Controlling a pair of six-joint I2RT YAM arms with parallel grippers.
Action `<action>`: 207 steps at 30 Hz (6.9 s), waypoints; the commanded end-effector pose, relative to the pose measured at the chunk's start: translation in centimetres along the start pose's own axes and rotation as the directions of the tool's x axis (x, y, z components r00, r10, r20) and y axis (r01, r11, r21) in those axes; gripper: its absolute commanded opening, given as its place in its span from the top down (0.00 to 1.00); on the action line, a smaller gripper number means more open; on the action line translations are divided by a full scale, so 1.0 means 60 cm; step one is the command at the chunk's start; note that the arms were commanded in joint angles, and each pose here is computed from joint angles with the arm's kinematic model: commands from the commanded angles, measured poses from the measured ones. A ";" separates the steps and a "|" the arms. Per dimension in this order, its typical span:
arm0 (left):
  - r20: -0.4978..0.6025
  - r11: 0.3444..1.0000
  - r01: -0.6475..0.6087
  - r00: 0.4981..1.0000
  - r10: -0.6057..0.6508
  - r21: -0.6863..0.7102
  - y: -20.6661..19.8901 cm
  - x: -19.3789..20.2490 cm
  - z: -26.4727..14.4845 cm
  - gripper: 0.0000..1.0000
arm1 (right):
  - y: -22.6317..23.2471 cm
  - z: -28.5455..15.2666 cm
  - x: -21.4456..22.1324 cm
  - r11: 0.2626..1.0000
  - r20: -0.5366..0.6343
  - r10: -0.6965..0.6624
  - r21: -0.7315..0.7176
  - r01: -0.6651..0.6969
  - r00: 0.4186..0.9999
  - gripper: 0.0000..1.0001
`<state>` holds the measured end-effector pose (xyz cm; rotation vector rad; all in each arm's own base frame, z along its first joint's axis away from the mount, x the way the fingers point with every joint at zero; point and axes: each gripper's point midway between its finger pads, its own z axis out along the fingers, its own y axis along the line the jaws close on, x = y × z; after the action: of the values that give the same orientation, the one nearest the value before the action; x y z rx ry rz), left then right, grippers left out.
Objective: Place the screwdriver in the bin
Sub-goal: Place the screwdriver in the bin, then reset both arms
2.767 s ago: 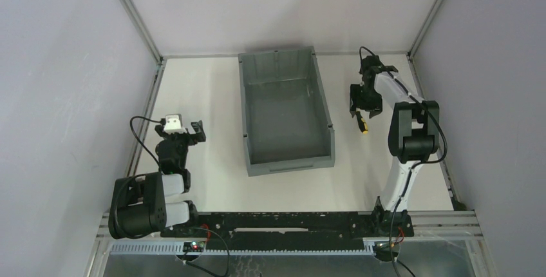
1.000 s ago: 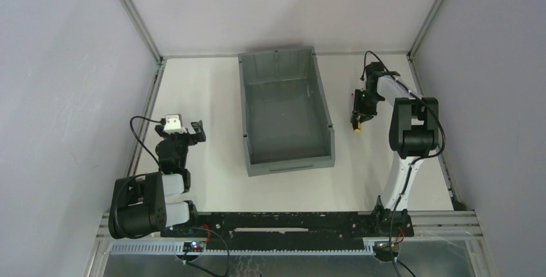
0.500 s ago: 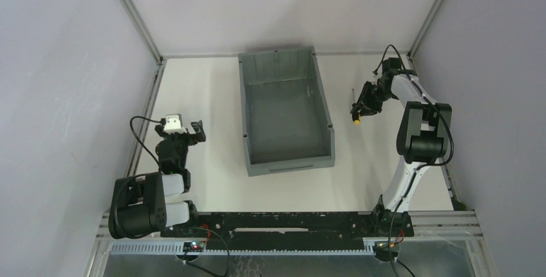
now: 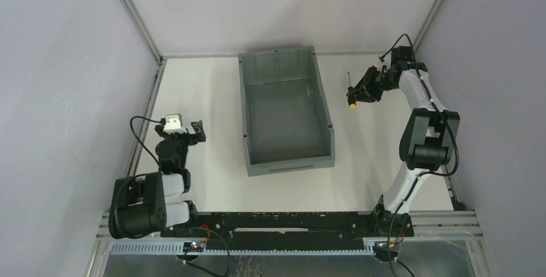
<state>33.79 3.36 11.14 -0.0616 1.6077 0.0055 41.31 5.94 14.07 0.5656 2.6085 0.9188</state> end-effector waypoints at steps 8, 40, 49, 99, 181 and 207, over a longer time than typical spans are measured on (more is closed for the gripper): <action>0.090 1.000 0.001 0.996 -0.001 0.001 -0.001 -0.049 0.016 0.00 | 0.172 -0.124 -0.034 0.959 0.125 0.002 -0.281 0.034 0.992 1.00; 0.090 1.000 0.001 0.996 -0.001 0.001 -0.001 -0.050 0.016 0.00 | 0.421 -0.250 0.026 0.902 0.304 -0.157 -0.344 0.262 0.940 1.00; 0.092 1.000 0.000 0.996 0.000 0.001 -0.001 -0.051 0.016 0.00 | 0.457 -0.194 0.064 0.912 0.304 -0.248 -0.248 0.328 0.920 1.00; 0.092 1.000 0.000 0.996 0.000 0.001 -0.001 -0.051 0.017 0.00 | 0.261 0.280 0.200 0.861 -0.020 -0.431 0.290 0.418 0.902 1.00; 0.092 1.000 0.000 0.996 0.000 0.000 0.000 -0.050 0.016 0.00 | 0.151 -0.285 0.001 0.806 0.533 -0.584 0.468 0.361 0.612 0.02; 0.091 1.000 0.001 0.996 -0.001 0.002 -0.001 -0.050 0.016 0.00 | 0.033 -0.305 0.094 0.875 0.622 -0.477 0.403 0.269 0.621 0.02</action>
<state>33.79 3.36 11.14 -0.0616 1.6077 0.0055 28.89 0.15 26.26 0.2962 2.0762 0.0881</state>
